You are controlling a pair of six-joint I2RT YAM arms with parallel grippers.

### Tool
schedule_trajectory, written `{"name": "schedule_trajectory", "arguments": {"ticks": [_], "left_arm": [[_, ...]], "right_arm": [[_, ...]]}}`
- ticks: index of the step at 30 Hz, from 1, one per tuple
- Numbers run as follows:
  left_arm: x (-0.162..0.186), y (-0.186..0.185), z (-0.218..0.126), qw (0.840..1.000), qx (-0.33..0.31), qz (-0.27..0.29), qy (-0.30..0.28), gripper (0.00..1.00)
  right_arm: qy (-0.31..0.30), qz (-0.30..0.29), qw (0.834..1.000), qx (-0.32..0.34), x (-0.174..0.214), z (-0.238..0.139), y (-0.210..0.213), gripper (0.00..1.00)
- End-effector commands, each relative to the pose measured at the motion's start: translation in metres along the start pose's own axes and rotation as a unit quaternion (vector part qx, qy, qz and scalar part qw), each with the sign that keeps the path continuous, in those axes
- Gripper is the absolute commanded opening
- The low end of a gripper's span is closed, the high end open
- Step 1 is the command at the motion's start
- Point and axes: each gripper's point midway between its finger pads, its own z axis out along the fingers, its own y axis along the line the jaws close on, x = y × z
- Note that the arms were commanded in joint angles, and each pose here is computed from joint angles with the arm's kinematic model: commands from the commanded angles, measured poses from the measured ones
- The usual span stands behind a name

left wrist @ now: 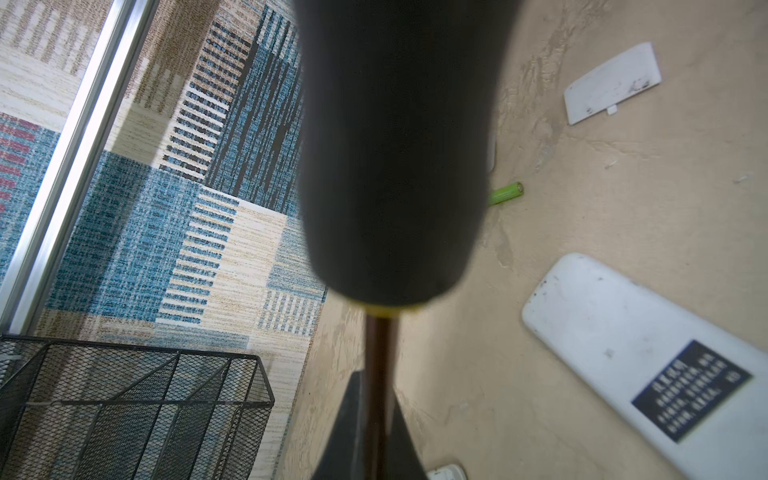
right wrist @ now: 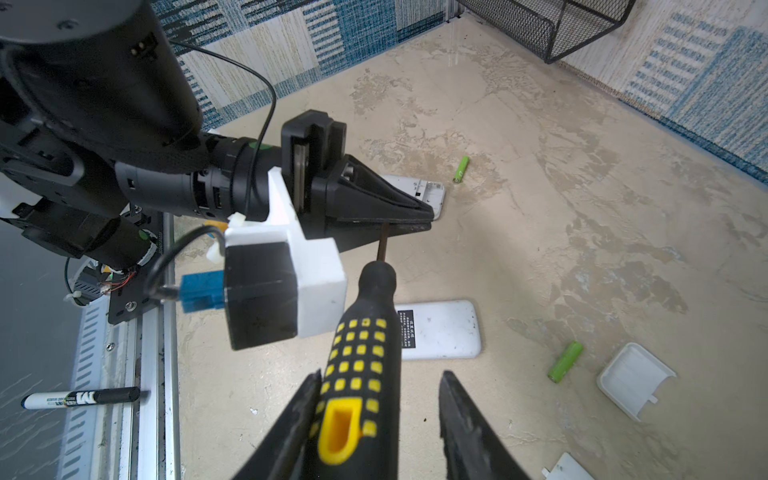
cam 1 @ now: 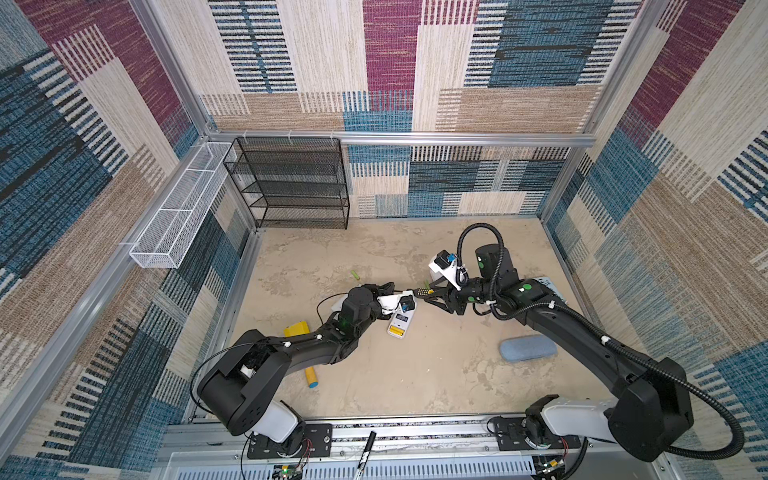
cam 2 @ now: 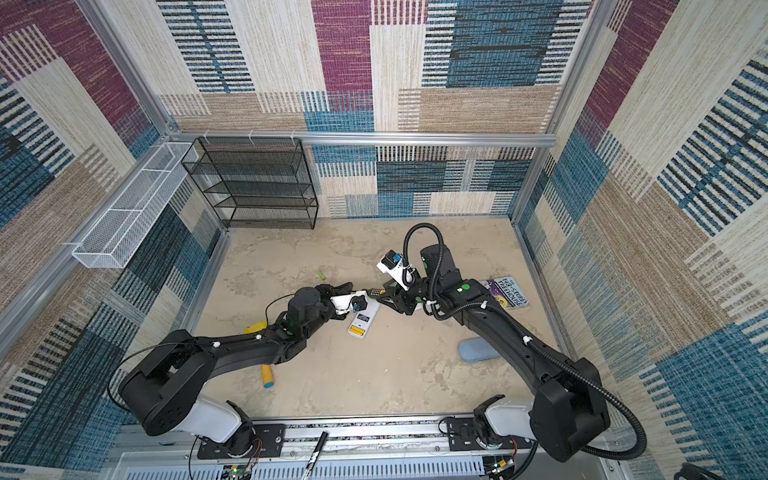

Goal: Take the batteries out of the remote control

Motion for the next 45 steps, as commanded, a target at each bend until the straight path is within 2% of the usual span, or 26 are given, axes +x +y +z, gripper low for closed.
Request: {"name": "schedule_trajectory", "arguments": {"ticks": [1,6,12,15,17,19,21,25,26,32,35,36,39,42,45], "left_arm": [[-0.006,0.004,-0.001,1.0,-0.003,-0.011,-0.014,0.0],[-0.008,0.005,-0.001,1.0,-0.004,-0.011,-0.016,0.0],[-0.007,0.005,0.0,1.0,-0.004,-0.015,-0.016,0.0],[-0.006,0.005,0.0,1.0,-0.001,-0.023,-0.012,0.0],[-0.003,0.003,-0.001,0.999,0.009,-0.035,-0.002,0.19],[0.001,0.0,-0.002,0.999,0.021,-0.046,0.008,0.34],[0.01,-0.007,-0.005,0.996,0.047,-0.067,0.026,0.56],[0.022,-0.006,-0.011,0.984,0.087,-0.144,0.061,0.81],[0.025,-0.004,-0.013,0.98,0.095,-0.162,0.072,0.84],[0.033,0.0,-0.019,0.954,0.146,-0.227,0.129,0.81],[0.034,0.007,-0.019,0.942,0.15,-0.263,0.144,0.8],[0.034,0.009,-0.018,0.94,0.15,-0.271,0.146,0.82],[0.029,0.009,-0.018,0.929,0.16,-0.298,0.151,1.0],[0.021,0.005,-0.017,0.913,0.188,-0.328,0.154,1.0],[0.024,0.003,-0.01,0.894,0.191,-0.361,0.185,0.99]], "right_arm": [[-0.014,-0.009,1.0,-0.006,-0.009,0.001,0.001,0.46],[-0.011,-0.006,1.0,-0.013,-0.007,0.003,0.001,0.38],[-0.009,-0.007,1.0,-0.021,-0.006,0.005,0.003,0.17],[-0.006,-0.006,1.0,-0.016,-0.003,0.005,0.002,0.1],[-0.003,-0.001,1.0,-0.001,0.001,0.005,-0.003,0.07],[-0.001,0.002,1.0,0.015,0.005,0.004,-0.007,0.05],[-0.001,0.004,0.999,0.034,0.008,0.003,-0.011,0.03],[-0.005,0.004,0.998,0.064,0.015,-0.003,-0.014,0.0],[-0.005,0.002,0.998,0.07,0.017,-0.004,-0.014,0.0],[-0.004,-0.015,0.995,0.095,0.026,-0.01,-0.006,0.0],[0.002,-0.027,0.994,0.109,0.031,-0.011,-0.001,0.0],[0.002,-0.03,0.993,0.112,0.032,-0.011,0.0,0.0],[0.003,-0.036,0.992,0.118,0.032,-0.013,0.004,0.0],[0.015,-0.035,0.992,0.119,0.036,-0.012,0.008,0.0],[0.029,-0.032,0.993,0.107,0.043,-0.01,0.016,0.0]]}}
